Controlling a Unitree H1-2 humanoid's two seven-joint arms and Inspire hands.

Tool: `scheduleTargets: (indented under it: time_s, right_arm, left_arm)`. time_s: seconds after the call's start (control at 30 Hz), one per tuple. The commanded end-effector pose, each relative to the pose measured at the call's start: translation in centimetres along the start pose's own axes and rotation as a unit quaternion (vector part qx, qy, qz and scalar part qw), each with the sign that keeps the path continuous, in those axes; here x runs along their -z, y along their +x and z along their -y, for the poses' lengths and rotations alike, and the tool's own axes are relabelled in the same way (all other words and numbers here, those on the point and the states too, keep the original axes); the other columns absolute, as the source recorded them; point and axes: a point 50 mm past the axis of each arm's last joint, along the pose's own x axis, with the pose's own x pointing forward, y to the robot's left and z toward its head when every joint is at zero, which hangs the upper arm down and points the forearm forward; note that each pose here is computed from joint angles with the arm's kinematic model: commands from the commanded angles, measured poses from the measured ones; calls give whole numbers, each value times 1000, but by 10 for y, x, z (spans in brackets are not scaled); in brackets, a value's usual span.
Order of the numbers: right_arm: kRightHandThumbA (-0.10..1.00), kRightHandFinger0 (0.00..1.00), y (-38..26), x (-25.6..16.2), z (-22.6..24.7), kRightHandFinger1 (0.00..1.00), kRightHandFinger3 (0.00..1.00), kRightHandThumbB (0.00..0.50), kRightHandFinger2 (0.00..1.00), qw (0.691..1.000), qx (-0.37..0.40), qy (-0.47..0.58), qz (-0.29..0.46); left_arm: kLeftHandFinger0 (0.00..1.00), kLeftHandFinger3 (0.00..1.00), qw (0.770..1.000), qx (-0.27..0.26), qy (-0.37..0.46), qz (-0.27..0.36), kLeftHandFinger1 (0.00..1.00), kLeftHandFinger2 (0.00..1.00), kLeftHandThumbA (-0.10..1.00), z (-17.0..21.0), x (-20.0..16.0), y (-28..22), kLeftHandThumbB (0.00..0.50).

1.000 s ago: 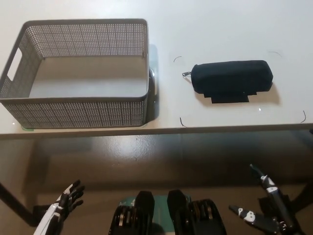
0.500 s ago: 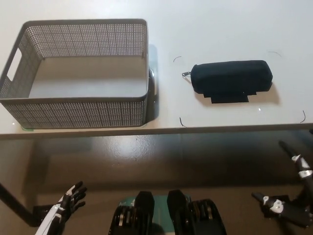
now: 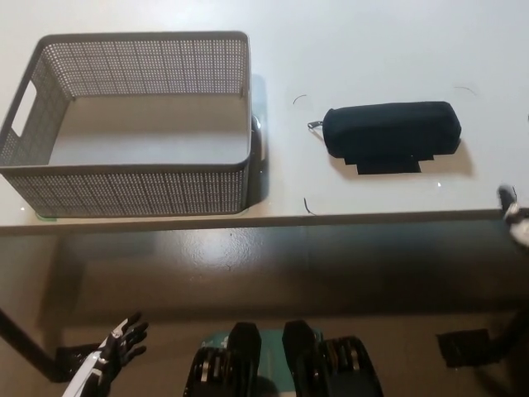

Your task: Use the right hand to pick up the pencil case on the right hand side and put it into a grey container on the left side

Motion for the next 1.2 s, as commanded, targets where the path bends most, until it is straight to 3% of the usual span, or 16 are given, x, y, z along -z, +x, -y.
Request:
scheduleTargets:
  time_s: [0.0,0.1,0.2,0.33,0.43,0.47,0.53,0.77,0.9,1.07,1.17]
  right_arm:
    - [390,1000,35,1,26,1000,1000,500,1000,997,-22,-74,-30]
    - [413,1000,54,2,31,1000,1000,500,1000,995,-30,-87,-26]
    - [447,1000,75,6,32,1000,1000,500,1000,993,-58,-96,-35]
    - [481,1000,106,12,32,1000,1000,500,1000,990,-82,-104,-37]
    - [567,1000,129,15,30,1000,1000,500,1000,988,-103,-108,-39]
    - [633,1000,132,16,30,1000,1000,500,1000,988,-106,-109,-41]
    - [997,1000,147,21,30,1000,1000,499,1000,985,-123,-108,-48]
    - [1000,1000,179,33,23,1000,1000,500,1000,983,-175,-52,-37]
    - [1000,1000,191,36,18,1000,1000,500,1000,977,-205,-22,-58]
    - [1000,1000,220,35,10,1000,1000,500,1000,969,-237,-24,-71]
    - [1000,1000,235,29,6,1000,1000,500,1000,962,-260,-26,-78]
  left_arm:
    - [1000,1000,999,8,10,31,1000,1000,1000,-12,-5,-4,390]
    - [1000,1000,999,8,14,29,1000,1000,1000,-12,-4,-5,410]
    - [1000,1000,999,9,19,32,1000,1000,1000,-10,-3,-8,384]
    - [1000,1000,1000,6,13,28,1000,1000,1000,-9,-2,-10,396]
    - [1000,1000,1000,8,8,22,1000,1000,1000,-9,-1,-12,408]
    - [1000,1000,1000,9,10,23,1000,1000,1000,-9,-1,-13,396]
    - [1000,1000,1000,7,11,23,1000,1000,1000,-8,-1,-12,411]
    - [1000,1000,999,9,19,31,1000,1000,1000,-8,0,-12,356]
    - [1000,1000,999,11,17,25,1000,1000,1000,-8,1,-13,388]
    - [1000,1000,999,12,24,35,1000,1000,1000,-10,0,-11,353]
    - [1000,1000,999,13,19,30,1000,1000,1000,-10,1,-10,385]
